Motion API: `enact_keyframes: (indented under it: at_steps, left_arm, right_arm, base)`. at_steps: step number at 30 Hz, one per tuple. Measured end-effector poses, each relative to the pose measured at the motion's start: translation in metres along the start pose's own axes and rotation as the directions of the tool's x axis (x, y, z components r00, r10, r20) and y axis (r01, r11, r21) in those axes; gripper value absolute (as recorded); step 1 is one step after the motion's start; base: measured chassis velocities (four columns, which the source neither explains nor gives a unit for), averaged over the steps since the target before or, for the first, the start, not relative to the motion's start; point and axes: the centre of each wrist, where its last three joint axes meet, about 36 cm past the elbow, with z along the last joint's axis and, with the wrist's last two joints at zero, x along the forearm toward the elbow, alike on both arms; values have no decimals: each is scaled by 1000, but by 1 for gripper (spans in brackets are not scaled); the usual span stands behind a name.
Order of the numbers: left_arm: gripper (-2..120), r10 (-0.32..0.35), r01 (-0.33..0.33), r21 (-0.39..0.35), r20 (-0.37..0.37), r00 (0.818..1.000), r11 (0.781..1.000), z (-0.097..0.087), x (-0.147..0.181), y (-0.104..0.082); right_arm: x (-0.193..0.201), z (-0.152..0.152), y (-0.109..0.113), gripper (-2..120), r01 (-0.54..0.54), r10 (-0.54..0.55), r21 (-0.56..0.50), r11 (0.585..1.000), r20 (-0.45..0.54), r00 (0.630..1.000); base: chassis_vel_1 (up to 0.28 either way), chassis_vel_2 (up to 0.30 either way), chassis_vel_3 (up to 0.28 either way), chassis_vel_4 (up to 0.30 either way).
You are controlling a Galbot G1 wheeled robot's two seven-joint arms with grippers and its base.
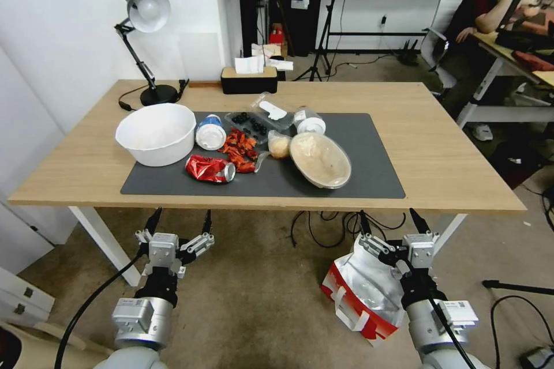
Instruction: Pick up the food delivery bag from the floor and place it on the table.
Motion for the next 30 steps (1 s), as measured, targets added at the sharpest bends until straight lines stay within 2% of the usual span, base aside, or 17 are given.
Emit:
enact_keyframes:
  at_steps: [30]
  left_arm:
    - [100, 0, 0, 0, 0, 1000, 1000, 0, 0, 0]
  right_arm:
    - [0, 0, 0, 100, 0, 0, 0, 1000, 0, 1000]
  base:
    - [0, 0, 0, 0]
